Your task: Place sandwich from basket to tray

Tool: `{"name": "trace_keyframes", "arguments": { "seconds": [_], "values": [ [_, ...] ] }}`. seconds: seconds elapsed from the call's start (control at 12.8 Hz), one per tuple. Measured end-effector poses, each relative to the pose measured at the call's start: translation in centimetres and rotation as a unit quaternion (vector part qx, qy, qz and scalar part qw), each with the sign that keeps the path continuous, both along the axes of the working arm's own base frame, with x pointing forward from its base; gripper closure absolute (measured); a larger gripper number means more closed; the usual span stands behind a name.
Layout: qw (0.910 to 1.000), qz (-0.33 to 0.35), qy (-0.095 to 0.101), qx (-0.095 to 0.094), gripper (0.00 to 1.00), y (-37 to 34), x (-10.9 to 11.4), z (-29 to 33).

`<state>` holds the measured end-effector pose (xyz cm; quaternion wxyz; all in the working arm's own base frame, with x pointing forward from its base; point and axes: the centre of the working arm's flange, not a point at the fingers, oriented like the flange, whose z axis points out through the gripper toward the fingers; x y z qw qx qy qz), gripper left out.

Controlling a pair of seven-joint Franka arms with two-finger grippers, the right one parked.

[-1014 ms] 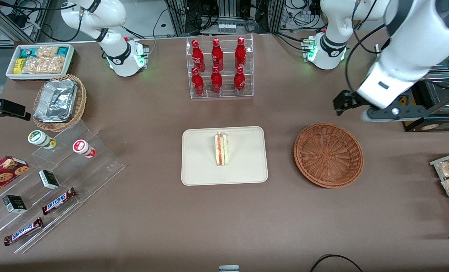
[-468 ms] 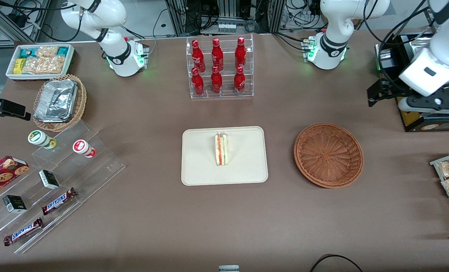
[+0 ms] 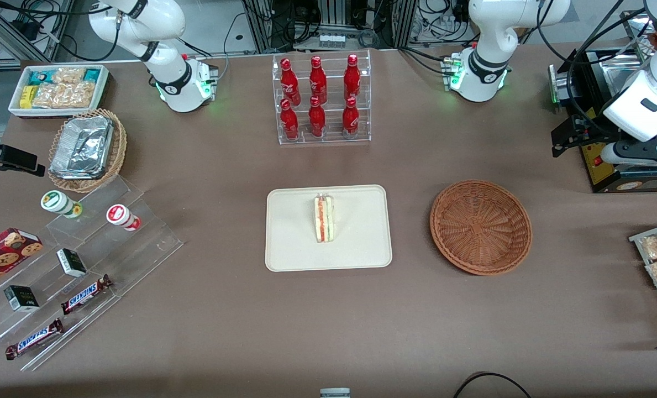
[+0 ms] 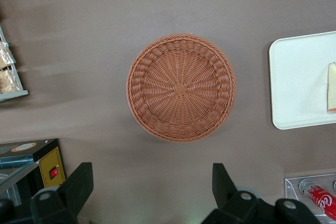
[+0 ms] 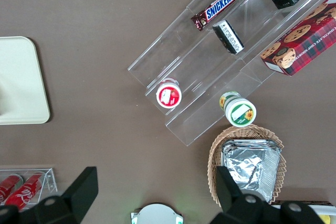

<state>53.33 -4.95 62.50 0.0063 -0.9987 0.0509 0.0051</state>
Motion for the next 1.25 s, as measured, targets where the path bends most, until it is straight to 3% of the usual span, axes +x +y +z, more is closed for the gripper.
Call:
{"name": "trace_keyframes", "arguments": {
  "seconds": [0.39,0.86,1.25],
  "values": [
    [0.9997,0.021,-0.007,-0.011,0.00,2.3,1.0,0.5],
    [0.9997,0.019,-0.005,-0.011,0.00,2.1,2.3,-0.1],
    [0.9998,0.017,0.003,0.014,0.00,2.6,2.2,-0.3]
  ]
}}
